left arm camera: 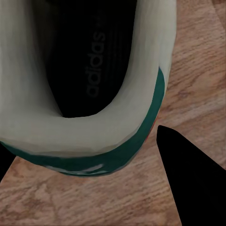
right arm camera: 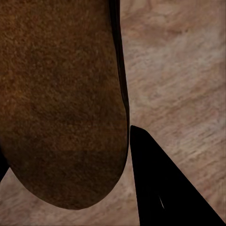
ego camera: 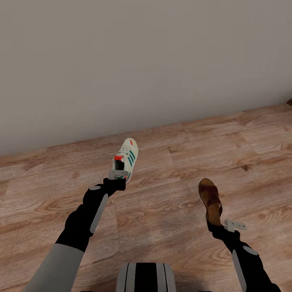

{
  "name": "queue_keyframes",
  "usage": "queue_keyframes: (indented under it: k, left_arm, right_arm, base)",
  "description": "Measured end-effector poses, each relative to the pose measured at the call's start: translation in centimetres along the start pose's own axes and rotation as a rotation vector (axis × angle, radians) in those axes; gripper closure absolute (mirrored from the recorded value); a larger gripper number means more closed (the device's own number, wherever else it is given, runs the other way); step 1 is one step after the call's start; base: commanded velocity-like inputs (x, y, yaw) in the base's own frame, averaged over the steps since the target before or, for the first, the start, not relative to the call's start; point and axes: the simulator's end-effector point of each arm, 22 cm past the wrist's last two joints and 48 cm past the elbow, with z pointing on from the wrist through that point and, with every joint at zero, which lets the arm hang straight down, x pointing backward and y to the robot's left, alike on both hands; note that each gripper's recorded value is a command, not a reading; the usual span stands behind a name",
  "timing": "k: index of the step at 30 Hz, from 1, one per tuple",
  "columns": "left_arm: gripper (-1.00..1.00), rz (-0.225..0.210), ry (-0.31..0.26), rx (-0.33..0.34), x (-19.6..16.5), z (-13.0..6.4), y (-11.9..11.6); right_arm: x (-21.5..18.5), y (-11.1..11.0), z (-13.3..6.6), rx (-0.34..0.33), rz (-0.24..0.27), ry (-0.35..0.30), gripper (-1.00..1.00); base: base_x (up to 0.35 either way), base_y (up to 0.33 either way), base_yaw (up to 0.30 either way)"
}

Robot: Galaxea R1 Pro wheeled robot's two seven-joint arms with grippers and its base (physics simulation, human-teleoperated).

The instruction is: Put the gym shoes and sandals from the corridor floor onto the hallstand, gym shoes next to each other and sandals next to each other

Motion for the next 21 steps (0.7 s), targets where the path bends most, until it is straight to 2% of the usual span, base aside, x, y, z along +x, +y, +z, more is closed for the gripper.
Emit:
queue_keyframes:
  k: [6,21]
  left_arm:
    - [1.0,0.0,-0.011,0.001,-0.4,-0.2,-0.1]
    - [1.0,0.005,0.011,-0.006,0.5,-0.5,-0.1]
  right_arm:
    - [-0.7,-0.1,-0.2,0.002,0.001,-0.012,1.0]
    - [-2.0,0.0,-0.6,-0.004,-0.005,-0.043,1.0]
  base:
    - [0.0,0.0,0.0]
    - [0.0,0.0,0.0]
